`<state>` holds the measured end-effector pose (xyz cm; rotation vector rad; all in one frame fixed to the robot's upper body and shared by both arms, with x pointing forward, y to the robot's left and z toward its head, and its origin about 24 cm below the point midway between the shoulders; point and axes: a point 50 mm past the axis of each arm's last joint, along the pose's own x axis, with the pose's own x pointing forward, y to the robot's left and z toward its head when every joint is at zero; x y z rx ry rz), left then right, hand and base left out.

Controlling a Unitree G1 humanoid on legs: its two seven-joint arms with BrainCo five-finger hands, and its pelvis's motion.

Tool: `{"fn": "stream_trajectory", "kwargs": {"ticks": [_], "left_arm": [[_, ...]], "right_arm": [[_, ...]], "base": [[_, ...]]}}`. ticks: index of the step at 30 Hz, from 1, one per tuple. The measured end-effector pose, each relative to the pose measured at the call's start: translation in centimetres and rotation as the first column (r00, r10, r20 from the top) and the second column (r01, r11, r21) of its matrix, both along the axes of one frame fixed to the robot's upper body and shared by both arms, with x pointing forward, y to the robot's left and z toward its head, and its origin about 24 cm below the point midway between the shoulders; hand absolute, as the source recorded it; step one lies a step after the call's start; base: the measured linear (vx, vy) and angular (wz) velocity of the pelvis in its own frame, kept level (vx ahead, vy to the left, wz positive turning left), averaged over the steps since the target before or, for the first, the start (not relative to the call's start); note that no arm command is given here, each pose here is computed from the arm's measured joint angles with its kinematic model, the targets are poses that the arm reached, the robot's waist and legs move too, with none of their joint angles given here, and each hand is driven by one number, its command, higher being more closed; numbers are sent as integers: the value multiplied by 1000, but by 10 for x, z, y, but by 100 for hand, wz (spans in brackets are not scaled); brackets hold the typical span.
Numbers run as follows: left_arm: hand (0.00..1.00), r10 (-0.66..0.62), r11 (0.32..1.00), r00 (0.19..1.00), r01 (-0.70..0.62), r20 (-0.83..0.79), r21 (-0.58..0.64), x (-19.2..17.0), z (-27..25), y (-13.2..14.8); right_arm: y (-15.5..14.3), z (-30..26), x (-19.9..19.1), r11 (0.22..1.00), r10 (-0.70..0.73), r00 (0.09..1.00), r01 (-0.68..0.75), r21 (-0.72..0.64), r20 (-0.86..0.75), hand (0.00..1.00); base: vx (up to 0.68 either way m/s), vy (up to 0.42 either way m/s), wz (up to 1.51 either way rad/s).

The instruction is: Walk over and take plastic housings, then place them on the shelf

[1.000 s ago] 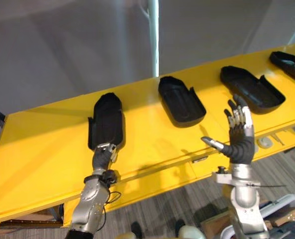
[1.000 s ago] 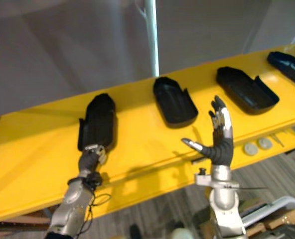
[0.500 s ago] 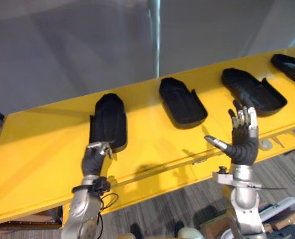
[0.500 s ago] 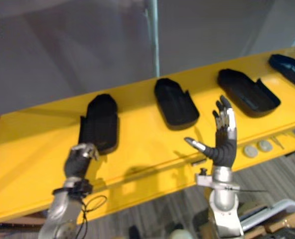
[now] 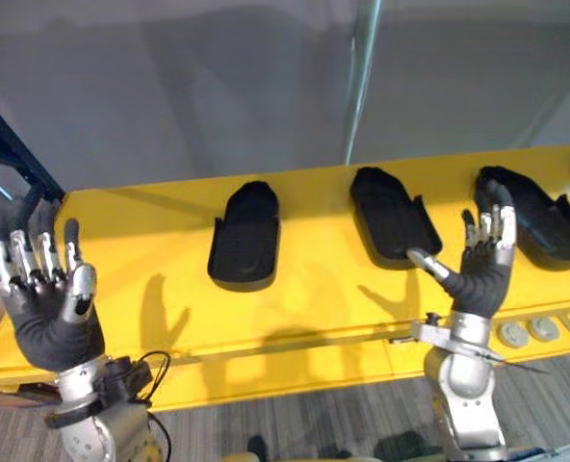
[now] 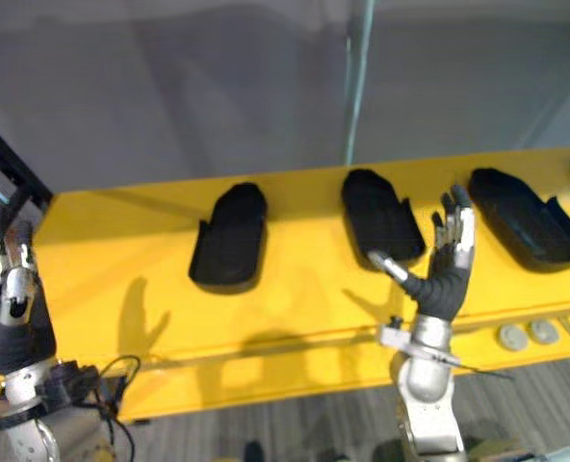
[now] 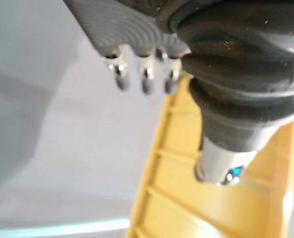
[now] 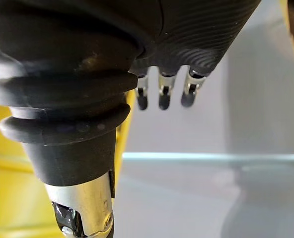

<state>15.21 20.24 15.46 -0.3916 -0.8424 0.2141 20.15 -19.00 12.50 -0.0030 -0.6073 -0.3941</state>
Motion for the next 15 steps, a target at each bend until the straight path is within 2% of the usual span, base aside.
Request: {"fn": "stream_trajectory", "kwargs": {"ticks": [4,10,15], "left_arm": [[0,-77,997,997,76,-11,-25,11,-3,-17],[0,-167,985,983,163,-76,-52,37,-14,-38],[0,-120,991,984,109,-130,-82,47,-17,-41]], "right_arm": [[-17,-14,-14,994,-109,992,111,19,-71,0],[-47,-24,-45,967,-255,957,254,-26,-134,0],[-52,-19,-54,977,-214,973,213,-23,-82,0]], "base": [[42,43,-87],[-15,18,-98],[-25,-45,-80]]}}
